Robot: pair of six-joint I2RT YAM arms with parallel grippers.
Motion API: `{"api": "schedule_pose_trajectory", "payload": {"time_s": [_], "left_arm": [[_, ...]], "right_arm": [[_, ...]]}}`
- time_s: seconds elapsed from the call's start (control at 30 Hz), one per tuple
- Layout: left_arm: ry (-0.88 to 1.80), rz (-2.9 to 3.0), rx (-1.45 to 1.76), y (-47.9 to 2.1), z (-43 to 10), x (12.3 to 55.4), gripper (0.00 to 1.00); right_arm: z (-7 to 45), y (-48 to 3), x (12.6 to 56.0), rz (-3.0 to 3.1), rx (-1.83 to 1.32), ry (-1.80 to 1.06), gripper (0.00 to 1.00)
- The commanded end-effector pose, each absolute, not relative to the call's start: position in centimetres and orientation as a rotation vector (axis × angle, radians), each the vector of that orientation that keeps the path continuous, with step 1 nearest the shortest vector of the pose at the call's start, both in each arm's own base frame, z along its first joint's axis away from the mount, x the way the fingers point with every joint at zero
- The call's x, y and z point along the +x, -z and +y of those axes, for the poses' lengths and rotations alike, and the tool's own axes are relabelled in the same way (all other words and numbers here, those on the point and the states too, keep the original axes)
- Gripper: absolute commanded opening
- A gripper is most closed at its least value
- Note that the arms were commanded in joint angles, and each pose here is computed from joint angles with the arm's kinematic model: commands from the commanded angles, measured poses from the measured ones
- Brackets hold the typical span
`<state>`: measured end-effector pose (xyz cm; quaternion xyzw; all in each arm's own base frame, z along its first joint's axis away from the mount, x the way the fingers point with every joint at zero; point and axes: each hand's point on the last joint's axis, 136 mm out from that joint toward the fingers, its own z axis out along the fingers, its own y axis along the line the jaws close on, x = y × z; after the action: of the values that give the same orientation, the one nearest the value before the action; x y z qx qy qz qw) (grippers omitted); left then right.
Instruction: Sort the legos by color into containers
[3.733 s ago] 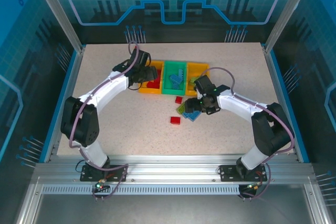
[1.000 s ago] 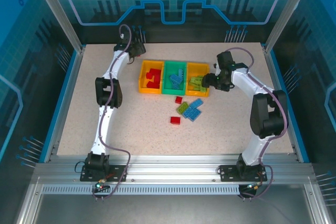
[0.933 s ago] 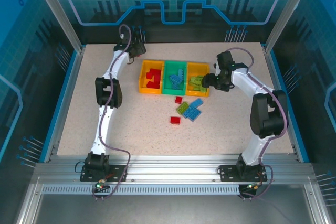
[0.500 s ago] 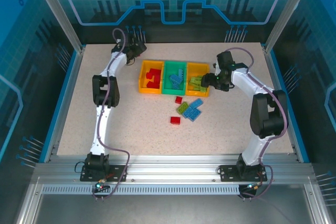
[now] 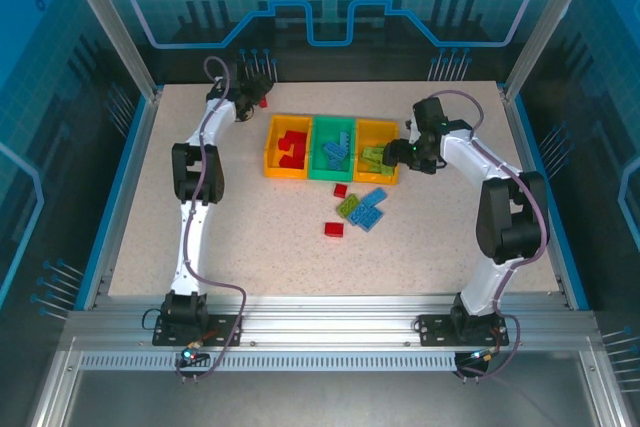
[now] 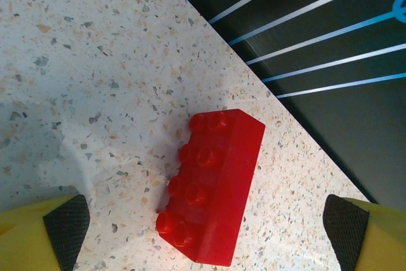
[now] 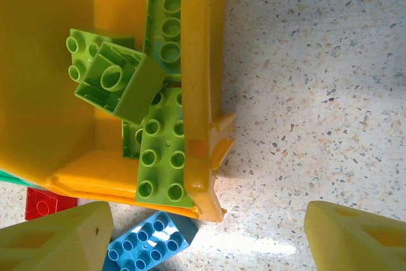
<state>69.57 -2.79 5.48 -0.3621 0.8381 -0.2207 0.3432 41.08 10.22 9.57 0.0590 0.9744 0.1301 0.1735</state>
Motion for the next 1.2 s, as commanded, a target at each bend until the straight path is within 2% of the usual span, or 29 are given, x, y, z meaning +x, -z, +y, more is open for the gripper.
{"api": "schedule_pose_trajectory", "payload": {"time_s": [0.0,0.33,0.5,0.7,1.17], "left_arm": [[0.504,2.271,-0.837,-2.7,-4.8,69.0,0.99],[0.326,2.311,-0.811,-2.4,-3.4,68.1,0.84],[0.313,2.310,-0.805,-2.6,-3.4,68.2,0.80],[0.301,2.307,-0.808,-2.7,-3.3,68.3,0.66],[0.305,2.295,-0.798,-2.9,-3.0,68.6,0.47]], "right_arm": [[10.0,-10.6,41.4,2.751,0.187,-0.390,0.81],[9.9,-10.4,41.6,2.761,0.189,-0.377,0.81],[9.6,-10.2,41.9,2.770,0.190,-0.349,0.80],[9.5,-10.4,41.9,2.771,0.192,-0.337,0.80],[9.4,-10.9,41.9,2.760,0.195,-0.342,0.81]]}}
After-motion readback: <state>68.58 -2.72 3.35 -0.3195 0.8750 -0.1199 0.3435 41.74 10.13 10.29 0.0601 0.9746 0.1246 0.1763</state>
